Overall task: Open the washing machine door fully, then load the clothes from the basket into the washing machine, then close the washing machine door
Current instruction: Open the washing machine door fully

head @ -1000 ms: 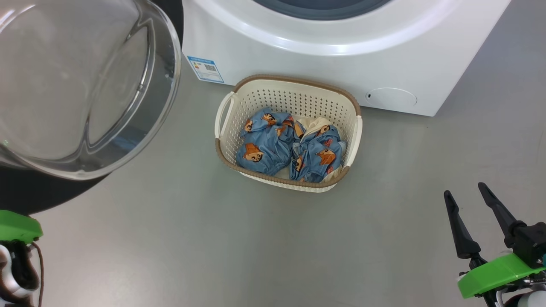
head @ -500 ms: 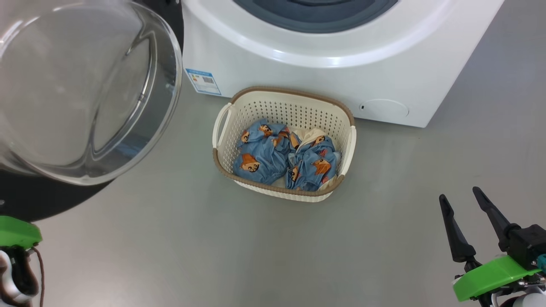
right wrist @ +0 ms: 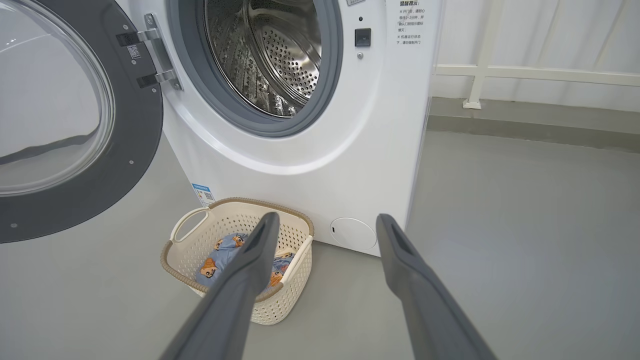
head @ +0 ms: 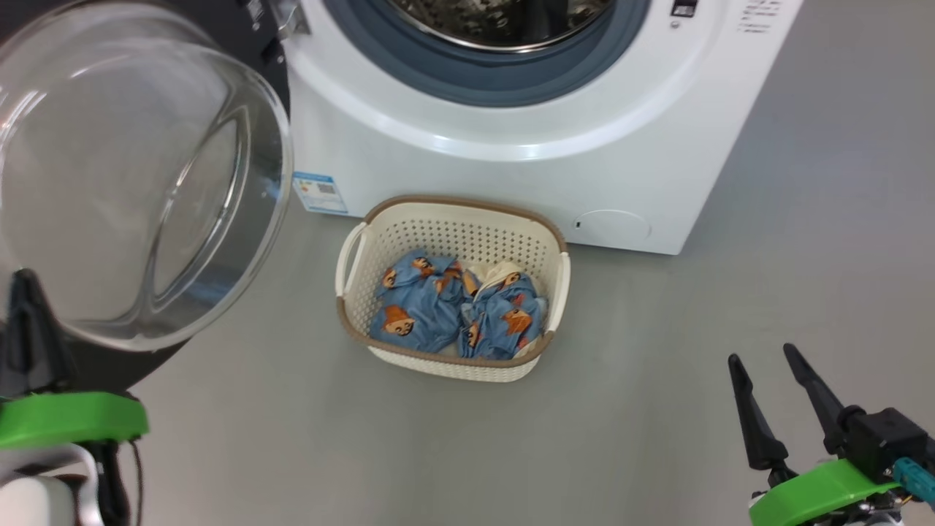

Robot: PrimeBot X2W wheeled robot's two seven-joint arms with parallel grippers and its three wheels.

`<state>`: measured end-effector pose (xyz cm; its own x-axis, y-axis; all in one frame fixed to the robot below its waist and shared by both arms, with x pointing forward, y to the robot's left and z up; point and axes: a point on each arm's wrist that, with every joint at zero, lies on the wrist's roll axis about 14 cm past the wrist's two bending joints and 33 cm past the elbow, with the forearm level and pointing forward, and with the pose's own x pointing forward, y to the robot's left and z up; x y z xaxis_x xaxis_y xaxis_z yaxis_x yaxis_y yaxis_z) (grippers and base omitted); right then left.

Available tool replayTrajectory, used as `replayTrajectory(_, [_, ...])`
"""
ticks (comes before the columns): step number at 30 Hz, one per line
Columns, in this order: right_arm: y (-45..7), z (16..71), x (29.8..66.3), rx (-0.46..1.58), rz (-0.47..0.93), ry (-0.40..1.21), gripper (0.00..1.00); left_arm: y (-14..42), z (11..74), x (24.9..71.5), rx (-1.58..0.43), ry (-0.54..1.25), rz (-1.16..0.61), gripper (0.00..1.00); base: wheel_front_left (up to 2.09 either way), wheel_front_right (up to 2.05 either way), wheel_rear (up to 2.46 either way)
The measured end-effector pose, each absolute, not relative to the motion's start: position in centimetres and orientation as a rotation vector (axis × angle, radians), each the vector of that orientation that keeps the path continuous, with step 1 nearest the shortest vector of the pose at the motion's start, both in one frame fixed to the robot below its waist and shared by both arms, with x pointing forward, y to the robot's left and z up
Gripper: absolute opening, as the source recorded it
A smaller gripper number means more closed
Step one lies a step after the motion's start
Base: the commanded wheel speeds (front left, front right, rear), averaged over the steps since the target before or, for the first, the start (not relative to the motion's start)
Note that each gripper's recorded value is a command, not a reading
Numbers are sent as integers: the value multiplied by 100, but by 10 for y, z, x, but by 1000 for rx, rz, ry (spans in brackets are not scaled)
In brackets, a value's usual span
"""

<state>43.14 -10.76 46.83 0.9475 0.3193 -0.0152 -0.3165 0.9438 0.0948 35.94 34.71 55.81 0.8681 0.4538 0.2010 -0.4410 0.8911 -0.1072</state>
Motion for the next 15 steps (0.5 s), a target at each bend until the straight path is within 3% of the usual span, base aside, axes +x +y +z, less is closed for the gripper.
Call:
replayTrajectory(13, [-135, 490, 403, 103, 232, -27, 100, 258, 571, 371, -66, -228, 210, 0, 0, 0, 0])
replayTrajectory(15, [-142, 494, 397, 104, 212, -36, 100, 249, 565, 370, -80, -209, 191, 13, 0, 0, 0])
